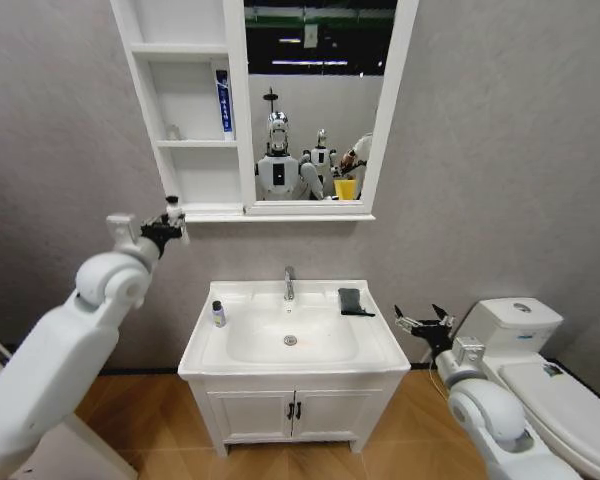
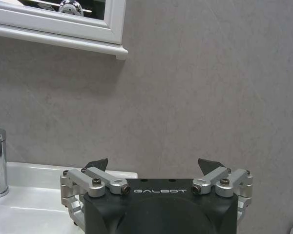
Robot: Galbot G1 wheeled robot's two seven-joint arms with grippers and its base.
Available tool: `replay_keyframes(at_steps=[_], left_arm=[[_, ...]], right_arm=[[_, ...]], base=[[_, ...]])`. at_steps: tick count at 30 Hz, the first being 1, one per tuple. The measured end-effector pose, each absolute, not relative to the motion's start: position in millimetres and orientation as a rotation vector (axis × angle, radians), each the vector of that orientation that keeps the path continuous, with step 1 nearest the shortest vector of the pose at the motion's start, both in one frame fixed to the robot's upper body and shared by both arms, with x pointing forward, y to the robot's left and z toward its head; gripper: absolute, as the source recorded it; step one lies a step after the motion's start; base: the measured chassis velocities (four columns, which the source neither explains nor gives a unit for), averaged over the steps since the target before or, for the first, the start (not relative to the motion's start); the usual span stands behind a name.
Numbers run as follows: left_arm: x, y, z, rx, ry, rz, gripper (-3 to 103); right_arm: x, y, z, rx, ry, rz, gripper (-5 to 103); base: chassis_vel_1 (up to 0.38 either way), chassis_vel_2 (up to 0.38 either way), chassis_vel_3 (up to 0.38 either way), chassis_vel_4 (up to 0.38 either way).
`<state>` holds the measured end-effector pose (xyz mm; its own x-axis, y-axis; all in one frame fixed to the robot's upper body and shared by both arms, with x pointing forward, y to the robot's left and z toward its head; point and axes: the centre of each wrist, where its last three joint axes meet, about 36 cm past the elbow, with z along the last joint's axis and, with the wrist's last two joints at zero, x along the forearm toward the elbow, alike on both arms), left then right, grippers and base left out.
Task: Move facial cleanser and shampoo from washbasin to cabinet, then wipe washbasin with towel.
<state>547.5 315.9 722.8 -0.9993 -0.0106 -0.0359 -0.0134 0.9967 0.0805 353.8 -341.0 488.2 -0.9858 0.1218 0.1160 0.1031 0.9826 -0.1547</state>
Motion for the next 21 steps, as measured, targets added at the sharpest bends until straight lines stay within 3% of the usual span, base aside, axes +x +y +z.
replay_keyframes(at_steps=[11,21], left_arm=[[631,313,751,-0.026,3.116,0.09,32],[666,321,767,-0.056,3.157,0.03,32]], right_arm=[[347,-345,484,-0.2,-2.986,0.23,100],[341,-335,466,-0.229,-2.975,0.217,100]], base=[[0.0,0.0,0.0,0.0],[0.0,0.0,0.0,0.0]])
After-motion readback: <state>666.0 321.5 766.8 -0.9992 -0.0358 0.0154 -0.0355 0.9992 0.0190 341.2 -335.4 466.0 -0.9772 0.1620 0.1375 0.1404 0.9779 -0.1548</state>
